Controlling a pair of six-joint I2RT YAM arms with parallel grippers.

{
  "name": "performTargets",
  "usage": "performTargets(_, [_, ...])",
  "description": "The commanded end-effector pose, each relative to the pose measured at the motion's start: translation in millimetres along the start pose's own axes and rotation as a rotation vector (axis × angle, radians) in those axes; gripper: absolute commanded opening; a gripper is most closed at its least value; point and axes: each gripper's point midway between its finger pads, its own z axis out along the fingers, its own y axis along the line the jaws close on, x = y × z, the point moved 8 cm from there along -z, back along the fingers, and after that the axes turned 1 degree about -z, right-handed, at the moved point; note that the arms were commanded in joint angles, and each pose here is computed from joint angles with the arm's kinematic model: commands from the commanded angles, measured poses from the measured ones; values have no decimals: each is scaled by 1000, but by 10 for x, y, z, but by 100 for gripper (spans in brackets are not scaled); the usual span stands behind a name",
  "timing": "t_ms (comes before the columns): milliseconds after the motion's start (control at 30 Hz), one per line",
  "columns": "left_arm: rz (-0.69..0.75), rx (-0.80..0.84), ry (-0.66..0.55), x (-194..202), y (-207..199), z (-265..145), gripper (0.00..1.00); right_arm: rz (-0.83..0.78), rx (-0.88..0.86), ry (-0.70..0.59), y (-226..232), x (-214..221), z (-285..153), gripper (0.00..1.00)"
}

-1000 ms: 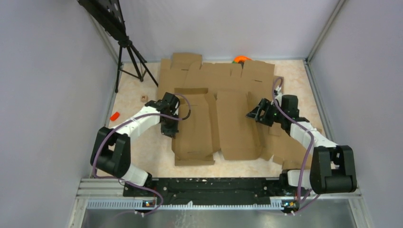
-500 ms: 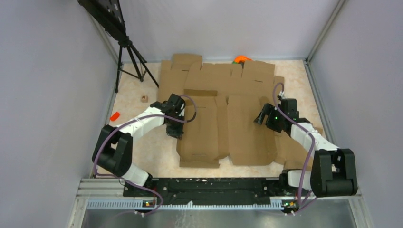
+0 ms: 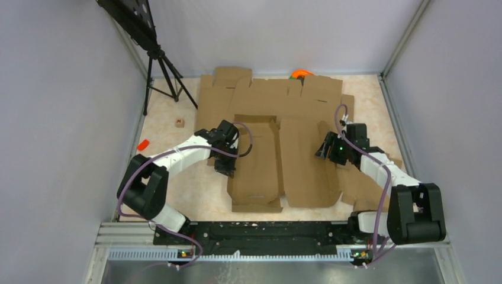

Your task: Fold the paper box

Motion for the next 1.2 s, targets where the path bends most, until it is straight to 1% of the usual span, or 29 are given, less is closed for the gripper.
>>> performTargets(0, [62, 203, -28, -10, -336, 11, 0, -54, -97, 17, 214, 53, -107, 59])
performTargets(100, [85, 234, -17, 30, -434, 53, 0, -65, -79, 37, 226, 147, -105, 63])
performTargets(267, [80, 208, 9, 42, -460, 141, 0, -44, 29, 12, 156, 170, -104, 81])
performTargets(300, [79, 207, 11, 45, -466, 146, 0, -38, 56, 2, 134, 158, -108, 82])
performTargets(400, [78, 205, 7, 46, -472, 141, 0, -39, 135, -21, 95, 124, -108, 84])
performTargets(533, [78, 204, 0, 44, -480, 137, 0, -87, 243, -34, 119, 106, -77, 86])
performTargets(567, [79, 204, 1, 44, -484, 139, 0, -101, 294, -27, 118, 120, -63, 87])
performTargets(633, [78, 197, 2, 47, -477, 147, 0, -145, 420, -59, 126, 82, -70, 92])
performTargets(667, [76, 193, 1, 47, -473, 146, 0, -164, 451, -62, 148, 67, -68, 93])
performTargets(800, [75, 149, 1, 43, -435, 141, 1, -169, 479, -76, 203, -10, -79, 94])
performTargets(967, [80, 118, 2, 38, -412, 116, 1, -188, 510, -172, 246, -178, -263, 94])
performTargets(1167, [74, 117, 4, 38, -410, 134, 2, -205, 519, -170, 313, -277, -365, 98])
